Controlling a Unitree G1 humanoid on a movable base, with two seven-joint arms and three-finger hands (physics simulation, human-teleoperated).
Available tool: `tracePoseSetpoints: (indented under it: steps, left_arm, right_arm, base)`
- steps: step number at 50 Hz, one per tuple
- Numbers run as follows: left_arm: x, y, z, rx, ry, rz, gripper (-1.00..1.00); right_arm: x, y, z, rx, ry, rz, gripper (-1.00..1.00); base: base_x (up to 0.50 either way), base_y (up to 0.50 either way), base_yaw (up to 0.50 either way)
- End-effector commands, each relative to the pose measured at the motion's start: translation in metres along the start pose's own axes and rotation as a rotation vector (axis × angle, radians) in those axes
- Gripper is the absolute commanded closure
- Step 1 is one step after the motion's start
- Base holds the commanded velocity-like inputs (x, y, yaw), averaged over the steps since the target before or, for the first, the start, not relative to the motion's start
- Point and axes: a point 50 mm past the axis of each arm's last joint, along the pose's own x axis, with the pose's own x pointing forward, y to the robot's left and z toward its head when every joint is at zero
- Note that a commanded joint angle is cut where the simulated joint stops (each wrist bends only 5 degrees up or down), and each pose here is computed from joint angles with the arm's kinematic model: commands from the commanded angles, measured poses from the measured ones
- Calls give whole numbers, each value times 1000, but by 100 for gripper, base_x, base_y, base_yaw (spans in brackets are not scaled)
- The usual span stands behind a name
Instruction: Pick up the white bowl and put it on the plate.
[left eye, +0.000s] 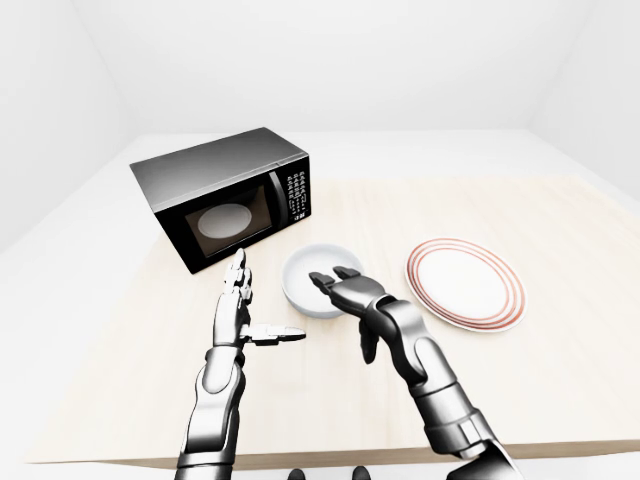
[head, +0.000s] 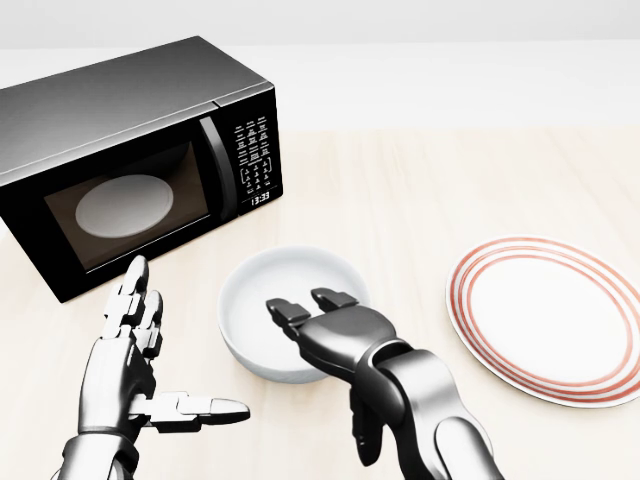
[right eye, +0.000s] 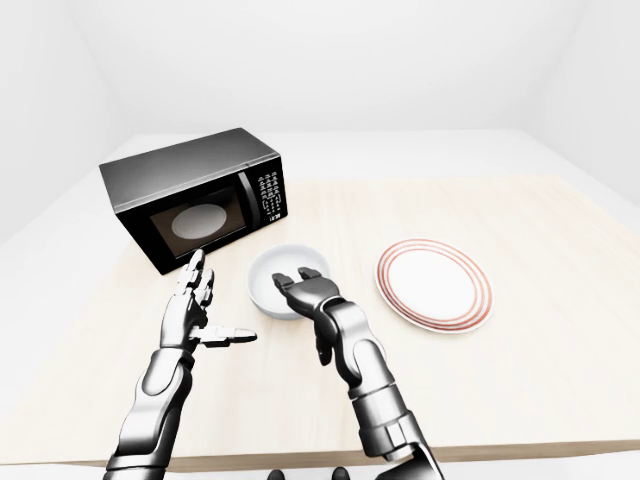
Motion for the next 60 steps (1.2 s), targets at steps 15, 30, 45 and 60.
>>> tracePoseSetpoints:
  steps: [15, 30, 45, 60]
  left_arm:
    - [0, 0, 0, 0, 0, 0, -100]
    - [0, 0, 0, 0, 0, 0, -100]
    - [0, 0, 0, 0, 0, 0, -100]
    - [0, 0, 0, 0, 0, 0, -100]
  right_arm:
    - [8, 7, -9, -8, 36, 9, -100]
    - [12, 10, -12, -18, 51, 16, -100]
    - [15, 7, -17, -31, 70, 13, -100]
    - [23, 14, -18, -54, 85, 22, -100]
  base:
    - [0, 0, 0]
    - [0, 0, 0]
    - [0, 0, 0]
    - [0, 0, 0]
